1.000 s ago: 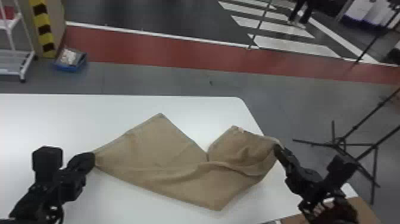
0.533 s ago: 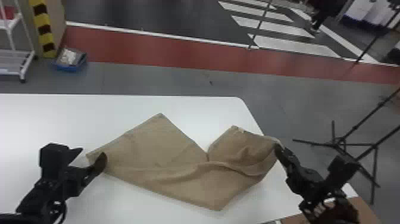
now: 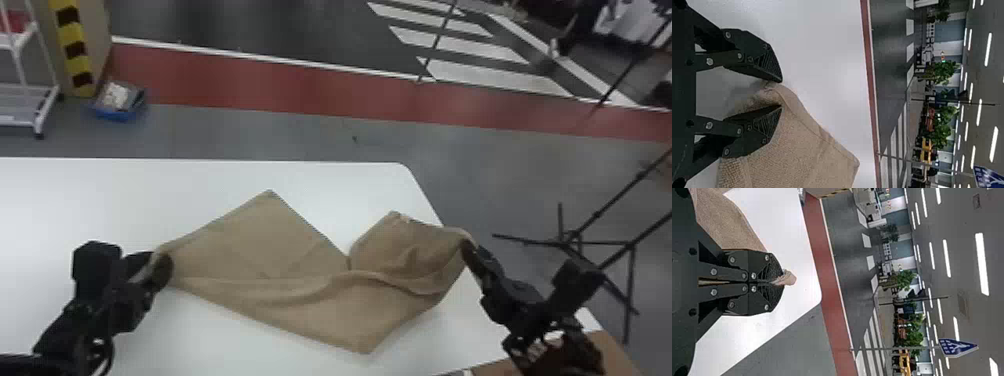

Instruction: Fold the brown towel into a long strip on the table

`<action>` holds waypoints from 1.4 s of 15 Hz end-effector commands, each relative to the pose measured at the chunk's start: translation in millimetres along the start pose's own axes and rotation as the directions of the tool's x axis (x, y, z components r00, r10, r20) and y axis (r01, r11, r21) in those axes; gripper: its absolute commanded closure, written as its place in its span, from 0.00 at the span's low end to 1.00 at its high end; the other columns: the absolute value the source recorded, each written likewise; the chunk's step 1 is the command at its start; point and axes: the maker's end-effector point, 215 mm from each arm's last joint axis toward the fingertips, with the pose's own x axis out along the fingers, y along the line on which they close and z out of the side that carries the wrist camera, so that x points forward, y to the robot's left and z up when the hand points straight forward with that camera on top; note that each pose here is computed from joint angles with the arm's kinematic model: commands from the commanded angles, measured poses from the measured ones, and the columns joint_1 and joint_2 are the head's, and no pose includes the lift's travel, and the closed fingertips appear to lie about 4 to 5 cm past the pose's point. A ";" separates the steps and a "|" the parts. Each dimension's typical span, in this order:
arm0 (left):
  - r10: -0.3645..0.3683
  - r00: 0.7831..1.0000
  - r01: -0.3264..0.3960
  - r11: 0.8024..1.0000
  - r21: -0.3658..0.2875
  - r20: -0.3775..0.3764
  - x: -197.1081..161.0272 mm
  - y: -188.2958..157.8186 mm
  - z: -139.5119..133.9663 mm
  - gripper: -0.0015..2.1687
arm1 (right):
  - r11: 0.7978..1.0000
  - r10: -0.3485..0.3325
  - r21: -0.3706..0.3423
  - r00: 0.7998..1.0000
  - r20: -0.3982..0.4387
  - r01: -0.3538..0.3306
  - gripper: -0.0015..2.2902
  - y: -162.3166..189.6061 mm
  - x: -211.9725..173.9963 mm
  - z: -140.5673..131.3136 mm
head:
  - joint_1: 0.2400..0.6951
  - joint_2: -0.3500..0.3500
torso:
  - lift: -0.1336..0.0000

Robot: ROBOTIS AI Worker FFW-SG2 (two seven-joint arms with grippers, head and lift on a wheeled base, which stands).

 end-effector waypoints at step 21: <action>0.390 0.907 -0.338 0.899 -0.280 0.159 -229.7 206.9 154.7 0.64 | 0.989 0.144 0.012 0.967 -0.212 -0.145 0.73 101.8 113.8 31.8 | 1.00 0.35 | 0.58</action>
